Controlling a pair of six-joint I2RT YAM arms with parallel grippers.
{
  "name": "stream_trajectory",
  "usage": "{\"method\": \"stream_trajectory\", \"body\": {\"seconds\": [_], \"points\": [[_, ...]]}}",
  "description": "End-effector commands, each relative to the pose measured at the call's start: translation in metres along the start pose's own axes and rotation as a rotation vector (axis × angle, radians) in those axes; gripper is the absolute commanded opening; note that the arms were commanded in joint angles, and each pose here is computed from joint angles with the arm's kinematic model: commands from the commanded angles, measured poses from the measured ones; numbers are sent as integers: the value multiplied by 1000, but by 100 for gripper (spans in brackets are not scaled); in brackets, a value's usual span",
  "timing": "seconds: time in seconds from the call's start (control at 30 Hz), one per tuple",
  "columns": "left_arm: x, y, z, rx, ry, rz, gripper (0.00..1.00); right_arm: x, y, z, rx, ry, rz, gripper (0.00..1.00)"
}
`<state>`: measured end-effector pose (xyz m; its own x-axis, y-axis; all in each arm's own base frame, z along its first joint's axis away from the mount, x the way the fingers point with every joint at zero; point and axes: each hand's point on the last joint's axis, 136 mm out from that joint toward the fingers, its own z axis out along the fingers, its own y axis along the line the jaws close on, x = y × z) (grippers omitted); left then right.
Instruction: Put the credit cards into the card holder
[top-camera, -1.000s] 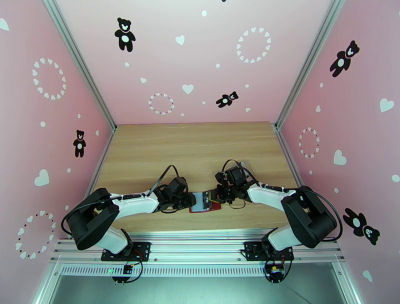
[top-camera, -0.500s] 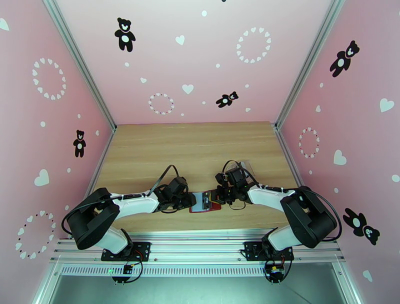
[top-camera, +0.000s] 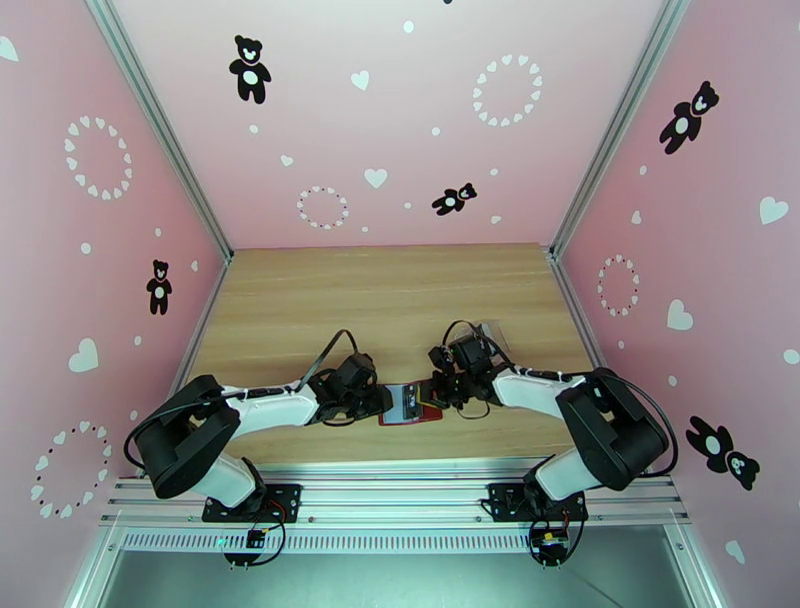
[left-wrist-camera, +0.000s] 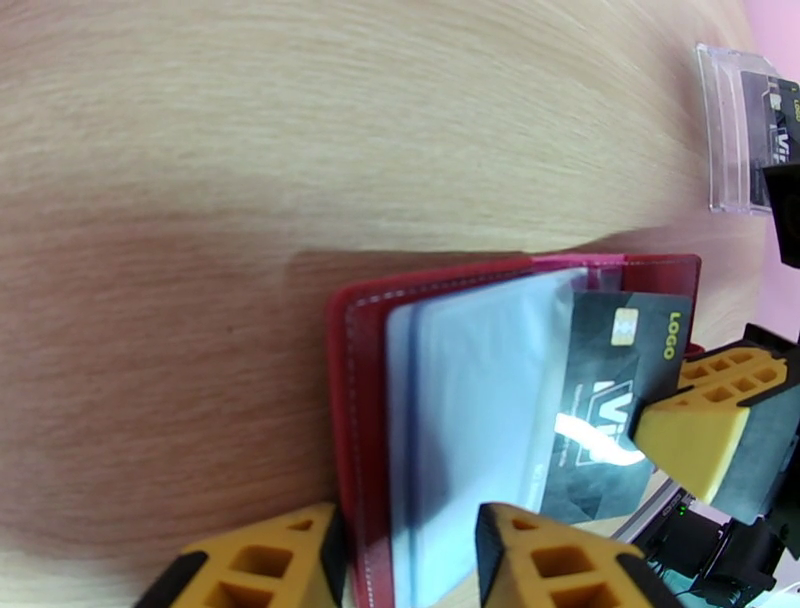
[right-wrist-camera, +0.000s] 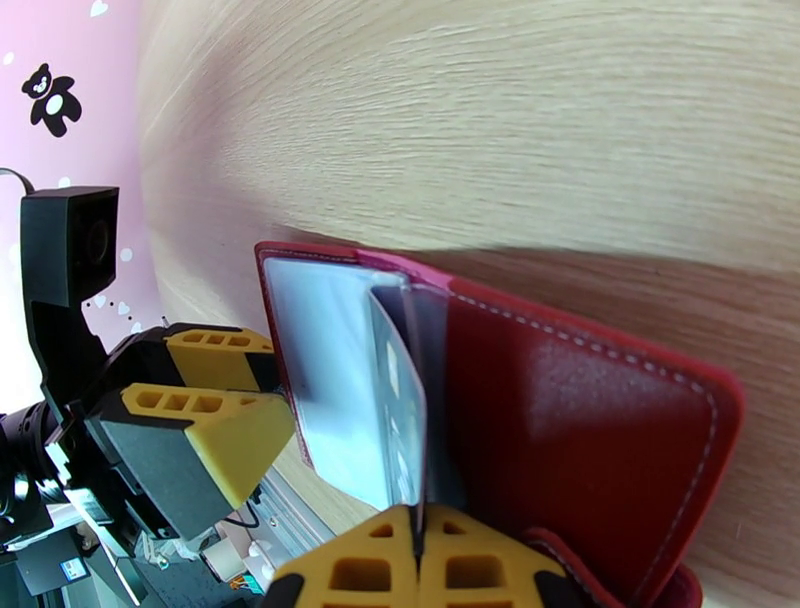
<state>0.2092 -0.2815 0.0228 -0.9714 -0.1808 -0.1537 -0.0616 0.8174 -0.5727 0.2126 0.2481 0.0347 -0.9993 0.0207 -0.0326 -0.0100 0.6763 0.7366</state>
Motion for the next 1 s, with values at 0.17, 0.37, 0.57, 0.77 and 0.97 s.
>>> {"method": "stream_trajectory", "body": {"seconds": [0.17,0.37,0.57,0.77,0.97], "points": [[6,7,8,-36,20,25,41,5,-18,-6,164,22,-37,34],[6,7,9,-42,22,26,41,0,-16,-12,239,17,-82,43],[7,7,9,-43,21,30,41,-2,-18,-12,310,11,-115,44],[7,5,11,-42,24,34,40,-3,-13,-4,323,22,-132,45],[7,4,11,-43,25,38,40,-3,-8,5,323,37,-143,44]]}}
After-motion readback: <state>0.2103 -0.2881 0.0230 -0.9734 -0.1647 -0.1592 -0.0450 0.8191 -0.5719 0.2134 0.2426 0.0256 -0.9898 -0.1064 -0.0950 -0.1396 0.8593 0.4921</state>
